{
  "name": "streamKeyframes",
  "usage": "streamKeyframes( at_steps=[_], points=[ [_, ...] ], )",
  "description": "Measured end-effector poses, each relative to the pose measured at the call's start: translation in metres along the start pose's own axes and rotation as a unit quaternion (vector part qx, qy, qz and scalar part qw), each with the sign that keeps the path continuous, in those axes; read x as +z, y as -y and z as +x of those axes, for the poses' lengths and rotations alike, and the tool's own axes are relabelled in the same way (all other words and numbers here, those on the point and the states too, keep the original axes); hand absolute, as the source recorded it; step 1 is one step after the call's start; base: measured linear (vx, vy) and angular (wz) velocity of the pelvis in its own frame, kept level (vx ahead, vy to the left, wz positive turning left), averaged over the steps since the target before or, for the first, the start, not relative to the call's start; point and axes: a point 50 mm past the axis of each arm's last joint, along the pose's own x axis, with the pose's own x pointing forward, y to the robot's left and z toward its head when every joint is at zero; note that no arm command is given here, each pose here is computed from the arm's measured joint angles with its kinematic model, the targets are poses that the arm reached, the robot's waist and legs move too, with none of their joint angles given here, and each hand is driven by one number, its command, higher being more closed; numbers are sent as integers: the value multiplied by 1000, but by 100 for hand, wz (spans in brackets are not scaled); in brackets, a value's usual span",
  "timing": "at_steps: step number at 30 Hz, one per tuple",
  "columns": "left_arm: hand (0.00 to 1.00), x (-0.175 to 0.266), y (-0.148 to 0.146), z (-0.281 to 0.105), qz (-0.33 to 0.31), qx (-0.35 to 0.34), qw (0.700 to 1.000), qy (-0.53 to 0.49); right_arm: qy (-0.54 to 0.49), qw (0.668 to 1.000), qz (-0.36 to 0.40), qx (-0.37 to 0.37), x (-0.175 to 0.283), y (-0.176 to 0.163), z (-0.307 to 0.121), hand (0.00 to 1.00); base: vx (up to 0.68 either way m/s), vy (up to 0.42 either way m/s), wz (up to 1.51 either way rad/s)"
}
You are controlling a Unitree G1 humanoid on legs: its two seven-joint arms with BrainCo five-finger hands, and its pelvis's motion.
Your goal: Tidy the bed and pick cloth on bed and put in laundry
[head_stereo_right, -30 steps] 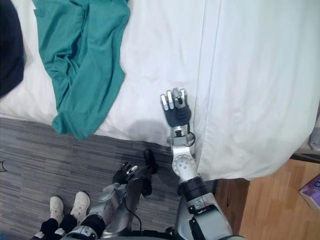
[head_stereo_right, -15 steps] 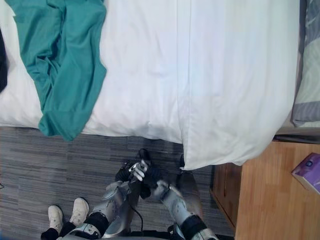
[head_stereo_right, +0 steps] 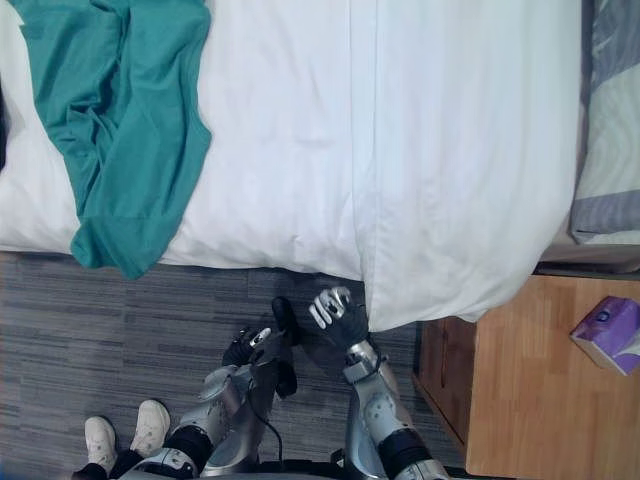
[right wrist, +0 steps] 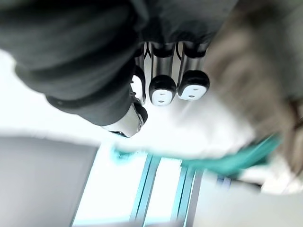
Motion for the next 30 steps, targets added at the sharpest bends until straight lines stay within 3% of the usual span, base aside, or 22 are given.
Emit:
streamKeyframes(
  at_steps=[3,6,12,15,22,30],
  points=[
    [0,-6,-7,-3,32,-1,999,-9,23,998,-8,50,10,-16,5,0,50,-21,-2],
    [0,-11,-15,-6,59,2,998,-14,32,998,-13,47,13,-22,-3,0,58,-13,4],
    [0,-18,-39,-13,98,22,995,-27,33,998,-26,-50,13,-12,-27,0,59,-13,4],
    [0,-31,-56,-22,118,33,991,-52,42,990,-34,-132,16,-4,-51,0,97,-10,-10],
    [0,-63,-90,-47,118,65,985,-111,29,933,-85,-347,29,16,-138,0,82,-4,-29],
    [0,-81,-103,-58,107,71,979,-156,-162,826,-65,-536,-18,19,-243,0,56,-15,-13]
  ],
)
